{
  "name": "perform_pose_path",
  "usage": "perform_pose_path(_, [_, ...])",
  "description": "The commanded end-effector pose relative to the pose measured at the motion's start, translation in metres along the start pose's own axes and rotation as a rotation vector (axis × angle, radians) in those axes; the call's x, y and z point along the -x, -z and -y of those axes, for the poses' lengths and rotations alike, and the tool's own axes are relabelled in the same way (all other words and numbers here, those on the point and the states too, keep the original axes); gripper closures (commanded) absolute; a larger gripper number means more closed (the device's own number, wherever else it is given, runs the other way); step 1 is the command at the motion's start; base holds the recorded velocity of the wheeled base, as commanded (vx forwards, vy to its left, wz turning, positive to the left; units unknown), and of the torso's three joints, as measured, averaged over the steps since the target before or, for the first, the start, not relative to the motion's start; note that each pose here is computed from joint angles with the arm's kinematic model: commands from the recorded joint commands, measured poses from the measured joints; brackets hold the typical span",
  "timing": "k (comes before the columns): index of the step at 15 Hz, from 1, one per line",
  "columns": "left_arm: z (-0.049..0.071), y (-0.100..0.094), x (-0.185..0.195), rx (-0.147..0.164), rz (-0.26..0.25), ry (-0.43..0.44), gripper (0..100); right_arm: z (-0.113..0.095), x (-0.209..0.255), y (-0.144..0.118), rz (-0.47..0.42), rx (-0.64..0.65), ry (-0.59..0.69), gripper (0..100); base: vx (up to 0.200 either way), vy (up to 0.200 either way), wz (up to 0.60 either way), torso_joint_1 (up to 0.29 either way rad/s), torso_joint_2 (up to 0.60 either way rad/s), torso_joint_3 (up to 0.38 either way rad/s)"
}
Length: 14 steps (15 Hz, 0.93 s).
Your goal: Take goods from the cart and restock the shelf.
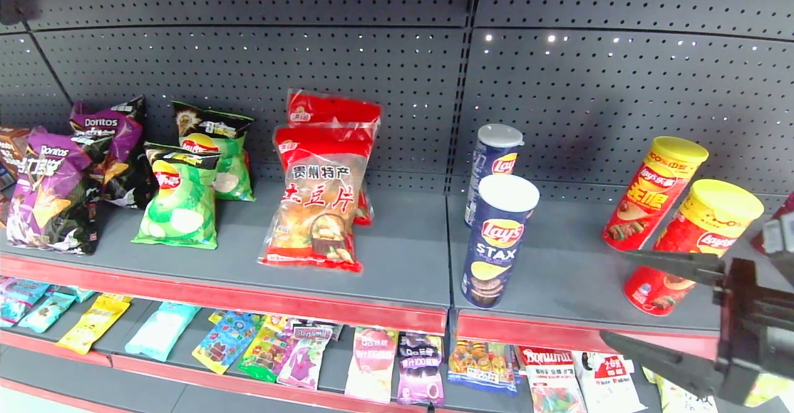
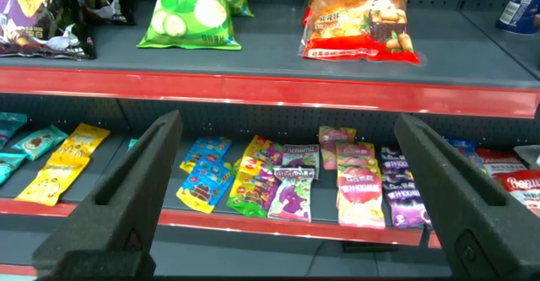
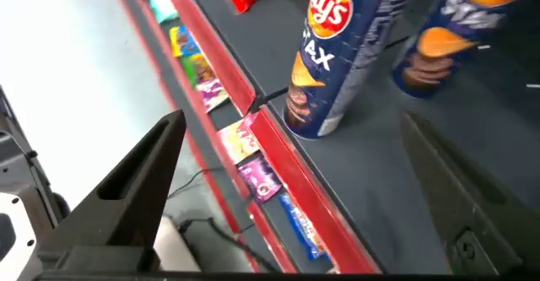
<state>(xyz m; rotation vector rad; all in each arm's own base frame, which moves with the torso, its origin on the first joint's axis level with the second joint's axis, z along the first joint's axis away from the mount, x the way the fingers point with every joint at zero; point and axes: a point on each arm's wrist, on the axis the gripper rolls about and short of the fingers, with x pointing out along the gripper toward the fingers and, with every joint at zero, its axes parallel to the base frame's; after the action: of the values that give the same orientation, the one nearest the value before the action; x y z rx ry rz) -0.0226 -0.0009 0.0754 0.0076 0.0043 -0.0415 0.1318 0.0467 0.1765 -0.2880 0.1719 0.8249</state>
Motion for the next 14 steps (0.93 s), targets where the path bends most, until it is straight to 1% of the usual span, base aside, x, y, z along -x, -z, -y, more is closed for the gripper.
perform_pose_path(1, [0.0,0.0,0.0,0.0,0.0,0.0,0,-0.046,0.077,0.011,0.097,0.036,0.224,0,0.0,0.0,0.0,0.0,0.0,0.0])
perform_pose_path(3, [0.0,0.0,0.0,0.0,0.0,0.0,0,-0.067,0.11,0.025,0.07,-0.051,0.472,0,0.0,0.0,0.0,0.0,0.0,0.0])
perform_pose_path(4, [0.0,0.0,0.0,0.0,0.0,0.001,0,-0.072,0.115,0.03,0.049,-0.076,0.539,0,0.0,0.0,0.0,0.0,0.0,0.0])
perform_pose_path(5, [0.0,0.0,0.0,0.0,0.0,0.0,0,-0.082,0.126,0.042,0.012,-0.11,0.721,0,0.0,0.0,0.0,0.0,0.0,0.0])
perform_pose_path(6, [0.0,0.0,0.0,0.0,0.0,0.0,0,-0.09,0.131,0.051,0.007,-0.149,0.857,0,0.0,0.0,0.0,0.0,0.0,0.0])
perform_pose_path(7, [0.0,0.0,0.0,0.0,0.0,0.0,0,-0.096,0.131,0.061,0.016,-0.204,0.937,0,0.0,0.0,0.0,0.0,0.0,0.0])
perform_pose_path(8, [0.0,0.0,0.0,0.0,0.0,0.0,0,-0.099,0.13,0.067,0.031,-0.227,0.951,0,0.0,0.0,0.0,0.0,0.0,0.0])
perform_pose_path(10, [0.0,0.0,0.0,0.0,0.0,0.001,0,-0.102,0.127,0.08,0.042,-0.221,0.903,0,0.0,0.0,0.0,0.0,0.0,0.0])
perform_pose_path(11, [0.0,0.0,0.0,0.0,0.0,0.0,0,-0.102,0.127,0.082,0.045,-0.219,0.899,0,0.0,0.0,0.0,0.0,0.0,0.0])
perform_pose_path(12, [0.0,0.0,0.0,0.0,0.0,0.0,0,-0.108,0.126,0.094,0.077,-0.207,0.899,0,0.0,0.0,0.0,0.0,0.0,0.0])
perform_pose_path(13, [0.0,0.0,0.0,0.0,0.0,0.0,0,-0.107,0.119,0.108,0.051,-0.22,0.897,0,0.0,0.0,0.0,0.0,0.0,0.0])
perform_pose_path(14, [0.0,0.0,0.0,0.0,0.0,0.0,0,-0.106,0.118,0.108,0.075,-0.218,0.897,0,0.0,0.0,0.0,0.0,0.0,0.0])
